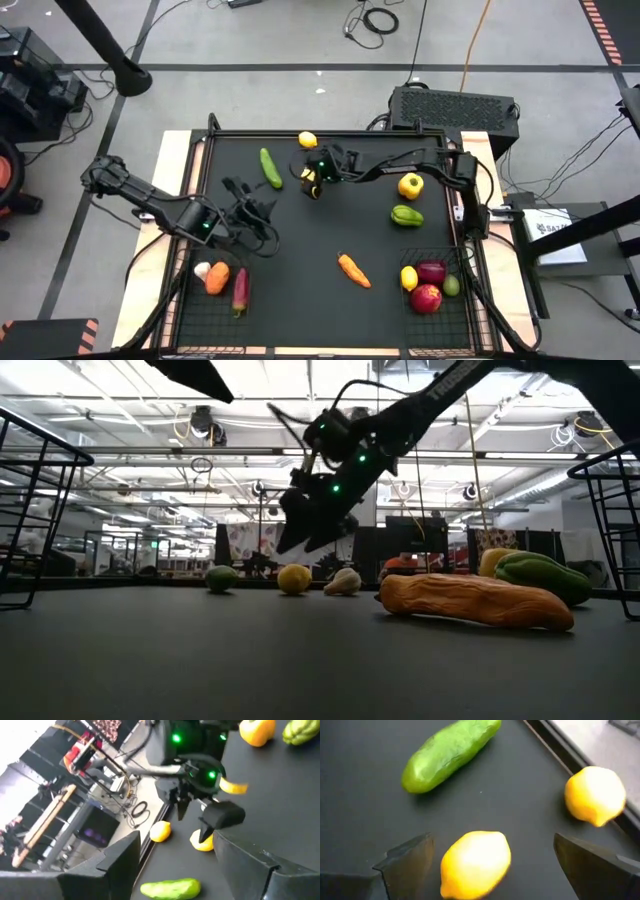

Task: Sort produce into baskets
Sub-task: Put the bottom lemon into the bottom right basket

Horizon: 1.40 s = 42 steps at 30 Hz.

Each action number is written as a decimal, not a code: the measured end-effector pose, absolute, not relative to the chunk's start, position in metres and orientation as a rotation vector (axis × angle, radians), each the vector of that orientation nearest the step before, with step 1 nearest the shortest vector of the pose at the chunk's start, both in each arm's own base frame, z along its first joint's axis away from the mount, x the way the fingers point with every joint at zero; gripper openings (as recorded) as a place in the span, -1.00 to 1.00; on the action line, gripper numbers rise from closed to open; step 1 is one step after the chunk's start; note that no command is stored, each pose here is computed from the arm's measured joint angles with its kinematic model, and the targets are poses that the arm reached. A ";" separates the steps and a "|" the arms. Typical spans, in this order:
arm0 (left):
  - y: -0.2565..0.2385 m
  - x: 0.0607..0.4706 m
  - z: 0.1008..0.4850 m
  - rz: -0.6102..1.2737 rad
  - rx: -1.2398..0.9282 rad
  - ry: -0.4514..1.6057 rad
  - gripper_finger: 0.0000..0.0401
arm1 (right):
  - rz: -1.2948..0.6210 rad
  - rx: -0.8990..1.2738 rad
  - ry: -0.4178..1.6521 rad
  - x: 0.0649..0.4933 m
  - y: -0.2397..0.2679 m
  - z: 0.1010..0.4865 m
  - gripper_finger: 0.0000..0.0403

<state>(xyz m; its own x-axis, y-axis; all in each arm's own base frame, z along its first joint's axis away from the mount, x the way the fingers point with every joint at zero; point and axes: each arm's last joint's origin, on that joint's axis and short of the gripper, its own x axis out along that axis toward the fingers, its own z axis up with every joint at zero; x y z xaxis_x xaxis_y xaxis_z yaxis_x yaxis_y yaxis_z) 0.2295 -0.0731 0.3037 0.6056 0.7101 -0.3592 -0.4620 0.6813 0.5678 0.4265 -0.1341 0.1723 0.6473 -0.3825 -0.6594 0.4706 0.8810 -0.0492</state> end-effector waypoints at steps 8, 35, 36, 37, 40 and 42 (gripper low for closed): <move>-0.072 0.230 0.304 0.716 0.417 0.595 0.26 | -0.548 0.250 0.748 0.440 -0.140 0.159 0.99; -0.072 0.230 0.304 0.715 0.384 0.585 0.26 | -0.572 0.273 0.867 0.435 -0.134 0.143 0.87; -0.072 0.230 0.304 0.715 0.384 0.585 0.26 | -0.568 0.266 0.869 0.435 -0.134 0.143 0.87; -0.072 0.230 0.304 0.715 0.384 0.585 0.26 | -0.565 0.261 0.870 0.435 -0.134 0.143 0.87; -0.072 0.230 0.304 0.715 0.384 0.585 0.26 | -0.563 0.258 0.870 0.435 -0.133 0.143 0.87; -0.072 0.230 0.304 0.715 0.385 0.585 0.26 | -0.553 0.257 0.872 0.436 -0.132 0.143 0.84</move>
<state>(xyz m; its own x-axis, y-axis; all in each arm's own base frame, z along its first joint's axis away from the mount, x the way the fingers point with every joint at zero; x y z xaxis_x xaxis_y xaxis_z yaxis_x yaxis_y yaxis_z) 0.2302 -0.0725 0.3039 0.6075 0.7051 -0.3658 -0.4980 0.6969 0.5161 0.4355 -0.1320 0.1432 0.5153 -0.3523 -0.7812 0.5564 0.8309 -0.0077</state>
